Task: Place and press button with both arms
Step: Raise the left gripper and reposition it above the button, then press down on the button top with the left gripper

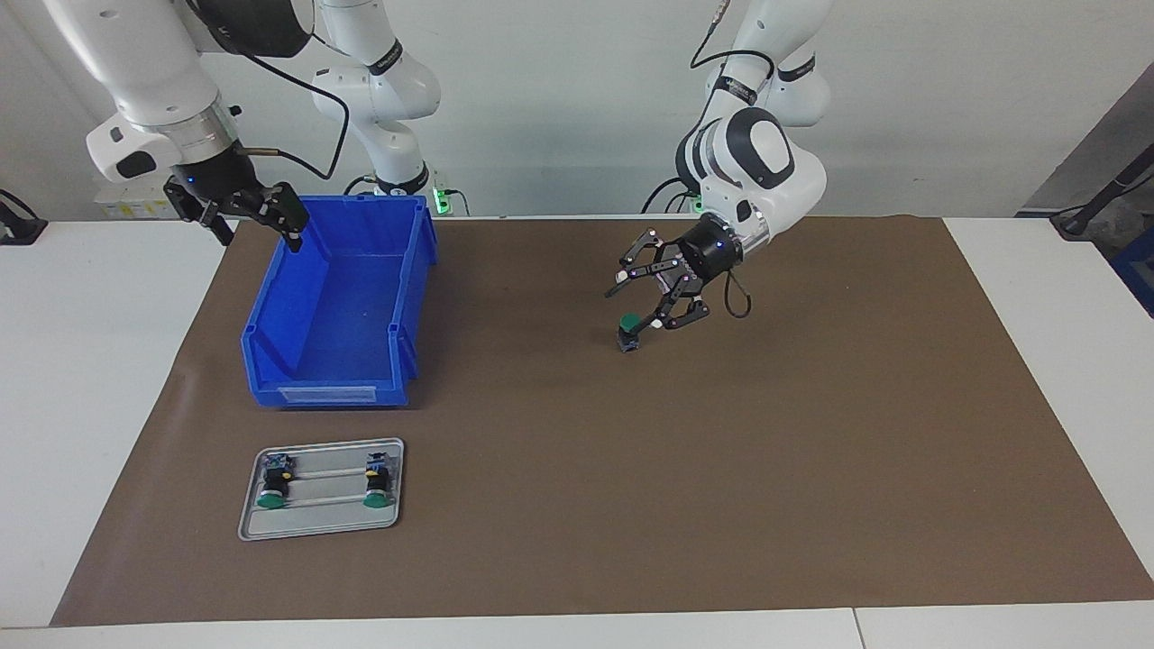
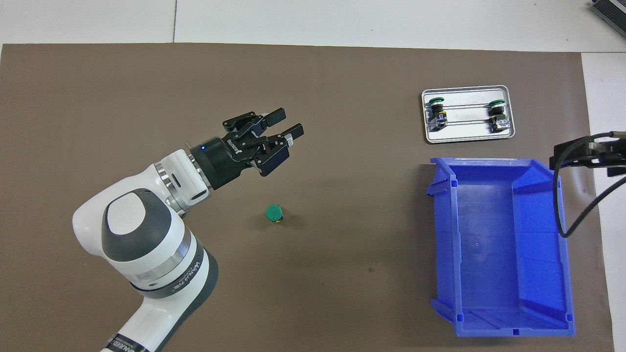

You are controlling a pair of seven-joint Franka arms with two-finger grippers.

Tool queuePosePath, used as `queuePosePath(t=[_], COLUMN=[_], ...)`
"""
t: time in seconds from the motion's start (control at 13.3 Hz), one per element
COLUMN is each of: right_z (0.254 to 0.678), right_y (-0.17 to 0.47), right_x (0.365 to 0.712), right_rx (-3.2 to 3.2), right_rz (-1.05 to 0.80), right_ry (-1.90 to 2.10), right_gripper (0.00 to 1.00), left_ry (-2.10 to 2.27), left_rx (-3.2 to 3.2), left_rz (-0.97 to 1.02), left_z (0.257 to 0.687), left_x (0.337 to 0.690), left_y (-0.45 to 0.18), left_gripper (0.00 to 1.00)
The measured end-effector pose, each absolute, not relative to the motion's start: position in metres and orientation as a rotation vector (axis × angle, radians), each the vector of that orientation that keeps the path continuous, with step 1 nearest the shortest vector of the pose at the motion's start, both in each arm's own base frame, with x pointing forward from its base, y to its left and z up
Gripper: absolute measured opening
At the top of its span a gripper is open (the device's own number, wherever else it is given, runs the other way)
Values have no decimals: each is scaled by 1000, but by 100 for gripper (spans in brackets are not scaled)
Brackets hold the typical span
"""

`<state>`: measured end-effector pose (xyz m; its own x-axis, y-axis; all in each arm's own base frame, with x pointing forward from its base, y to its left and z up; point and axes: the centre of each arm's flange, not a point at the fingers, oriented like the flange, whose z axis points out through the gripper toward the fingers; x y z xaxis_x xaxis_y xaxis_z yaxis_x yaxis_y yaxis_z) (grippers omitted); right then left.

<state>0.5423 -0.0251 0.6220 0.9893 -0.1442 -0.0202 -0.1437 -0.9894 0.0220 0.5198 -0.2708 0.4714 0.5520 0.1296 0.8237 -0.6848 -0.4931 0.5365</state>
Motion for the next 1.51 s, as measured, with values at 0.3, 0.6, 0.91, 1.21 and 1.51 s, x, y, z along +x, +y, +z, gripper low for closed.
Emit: queuePosePath(t=[0.3, 0.6, 0.91, 1.21, 1.51], right_z=[622, 622, 622, 622, 622], right_y=[-25, -25, -25, -25, -25], right_x=[542, 542, 542, 542, 542], right_rx=[3113, 3113, 3113, 3113, 3113], right_rz=[-34, -35, -35, -35, -35], right_ry=[-225, -225, -225, -225, -225], right_gripper=[100, 100, 100, 100, 100], left_ry=[-439, -529, -561, -428, -348], left_rx=[1914, 2091, 2381, 2702, 2839], left_rz=[904, 700, 456, 257, 125], left_z=[529, 558, 581, 559, 531], left_x=[546, 558, 564, 545, 512], left_y=[-273, -267, -254, -282, -321], left_gripper=[60, 59, 58, 57, 55])
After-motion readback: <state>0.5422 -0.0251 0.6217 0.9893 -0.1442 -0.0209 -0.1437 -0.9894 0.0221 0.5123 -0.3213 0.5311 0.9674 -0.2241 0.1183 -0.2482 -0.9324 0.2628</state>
